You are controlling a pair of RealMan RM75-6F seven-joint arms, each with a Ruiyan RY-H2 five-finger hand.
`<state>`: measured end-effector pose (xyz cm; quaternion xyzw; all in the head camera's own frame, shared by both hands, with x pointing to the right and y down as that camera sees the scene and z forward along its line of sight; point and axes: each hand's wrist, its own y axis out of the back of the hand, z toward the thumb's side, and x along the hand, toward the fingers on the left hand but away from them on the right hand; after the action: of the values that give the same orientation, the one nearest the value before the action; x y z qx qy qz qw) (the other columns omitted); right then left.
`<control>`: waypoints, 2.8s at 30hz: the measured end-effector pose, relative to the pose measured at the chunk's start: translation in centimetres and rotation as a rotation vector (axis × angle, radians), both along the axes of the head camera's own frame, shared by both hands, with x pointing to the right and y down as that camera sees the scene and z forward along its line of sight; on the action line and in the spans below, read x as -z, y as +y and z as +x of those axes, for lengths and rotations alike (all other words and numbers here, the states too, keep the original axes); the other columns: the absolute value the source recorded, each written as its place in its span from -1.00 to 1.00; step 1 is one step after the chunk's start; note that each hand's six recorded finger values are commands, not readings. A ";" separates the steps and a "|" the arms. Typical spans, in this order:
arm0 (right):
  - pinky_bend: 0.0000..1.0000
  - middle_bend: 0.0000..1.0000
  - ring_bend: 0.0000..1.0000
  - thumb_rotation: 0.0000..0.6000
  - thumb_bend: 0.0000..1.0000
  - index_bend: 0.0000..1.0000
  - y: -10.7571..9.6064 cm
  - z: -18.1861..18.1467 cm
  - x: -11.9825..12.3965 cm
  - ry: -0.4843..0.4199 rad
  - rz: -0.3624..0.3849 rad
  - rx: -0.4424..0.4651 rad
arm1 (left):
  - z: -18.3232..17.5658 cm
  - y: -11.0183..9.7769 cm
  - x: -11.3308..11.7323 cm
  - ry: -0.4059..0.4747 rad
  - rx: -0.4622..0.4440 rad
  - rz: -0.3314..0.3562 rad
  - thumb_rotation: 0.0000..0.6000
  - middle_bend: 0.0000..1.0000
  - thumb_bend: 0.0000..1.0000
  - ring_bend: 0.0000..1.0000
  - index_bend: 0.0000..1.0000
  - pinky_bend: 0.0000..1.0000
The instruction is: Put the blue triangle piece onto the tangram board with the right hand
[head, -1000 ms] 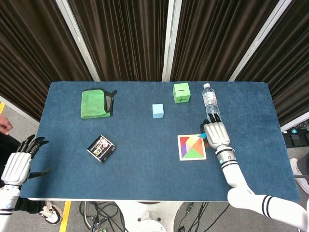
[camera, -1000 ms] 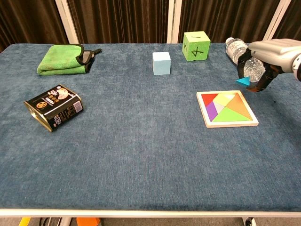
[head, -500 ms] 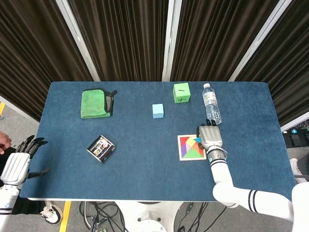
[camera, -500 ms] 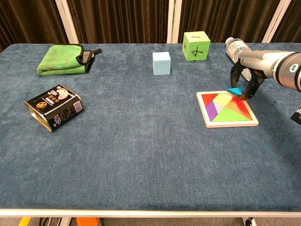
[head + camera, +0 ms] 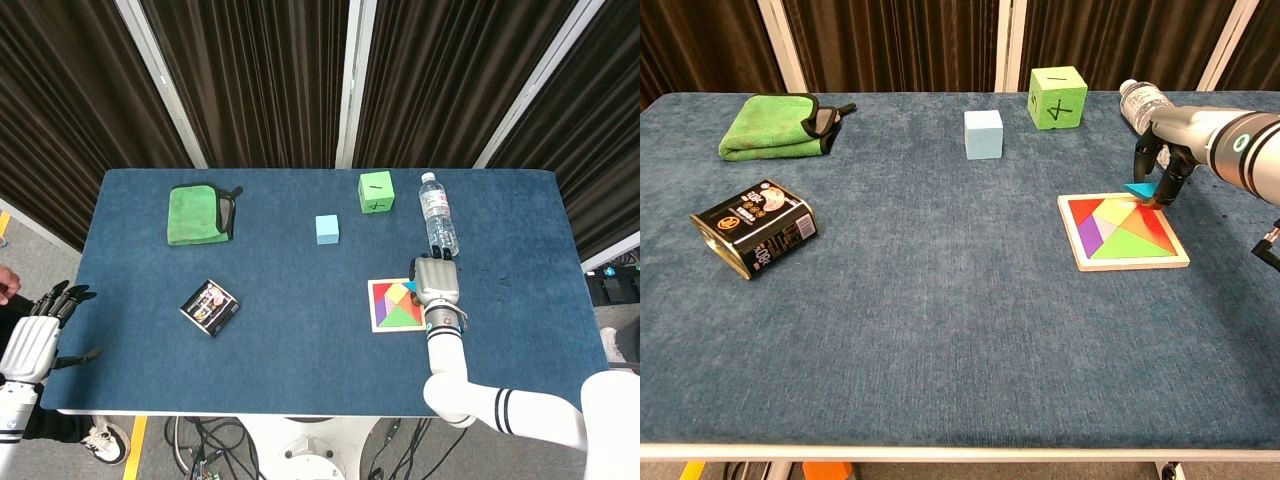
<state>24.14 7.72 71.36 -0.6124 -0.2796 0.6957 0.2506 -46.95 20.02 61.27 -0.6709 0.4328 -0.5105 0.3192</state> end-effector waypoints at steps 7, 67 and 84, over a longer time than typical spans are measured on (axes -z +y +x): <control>-1.00 -0.40 -0.90 1.00 -0.49 0.15 -0.1 -0.2 -0.3 0.002 -0.001 -0.004 | -0.1 0.1 -0.1 0.003 -0.002 -0.009 1.00 -0.69 -0.85 -0.92 -0.56 -0.69; -1.00 -0.46 -0.91 1.00 -0.56 -0.15 -0.1 -2.9 1.9 -0.137 0.045 0.063 | -0.4 0.0 0.2 -0.006 0.004 -0.002 1.00 -0.69 -0.85 -0.92 -0.56 -0.69; -1.00 -1.00 -1.00 1.00 -0.59 -0.98 5.1 7.0 14.9 -0.119 0.570 0.247 | 1.7 -1.3 2.4 -0.053 -0.038 0.058 1.00 -0.69 -0.85 -0.92 -0.56 -0.69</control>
<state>31.10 12.81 56.45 -0.5864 -0.4009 0.5167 0.4779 -45.29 18.73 58.85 -0.6559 0.4260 -0.5092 0.3593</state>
